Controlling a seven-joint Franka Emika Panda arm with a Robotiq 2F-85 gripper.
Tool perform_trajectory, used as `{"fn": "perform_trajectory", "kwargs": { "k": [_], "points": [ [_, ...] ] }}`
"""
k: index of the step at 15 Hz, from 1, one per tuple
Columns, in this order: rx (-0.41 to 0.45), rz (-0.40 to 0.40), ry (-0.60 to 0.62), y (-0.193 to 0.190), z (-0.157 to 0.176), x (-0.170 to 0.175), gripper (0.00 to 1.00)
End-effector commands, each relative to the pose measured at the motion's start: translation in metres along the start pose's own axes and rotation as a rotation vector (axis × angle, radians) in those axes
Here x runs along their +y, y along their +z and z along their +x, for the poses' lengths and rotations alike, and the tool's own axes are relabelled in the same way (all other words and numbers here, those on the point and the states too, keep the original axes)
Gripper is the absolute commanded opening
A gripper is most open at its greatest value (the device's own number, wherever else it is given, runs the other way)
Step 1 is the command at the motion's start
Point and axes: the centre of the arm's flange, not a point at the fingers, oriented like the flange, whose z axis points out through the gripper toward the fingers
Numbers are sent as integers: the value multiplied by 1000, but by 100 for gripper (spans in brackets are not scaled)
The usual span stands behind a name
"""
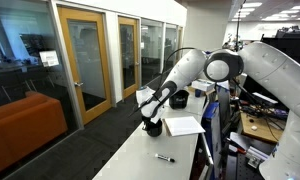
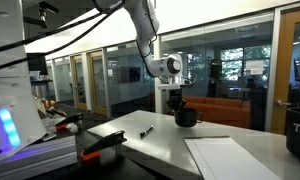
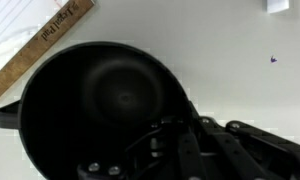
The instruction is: Move the bowl backward
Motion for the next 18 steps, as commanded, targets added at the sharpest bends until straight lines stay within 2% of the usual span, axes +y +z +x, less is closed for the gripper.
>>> {"fn": "perform_trajectory", "kwargs": {
  "k": [1,18],
  "points": [
    [-15,-3,15,2,7,0,1],
    [-16,1,18,15,10,-2,1]
  ]
}}
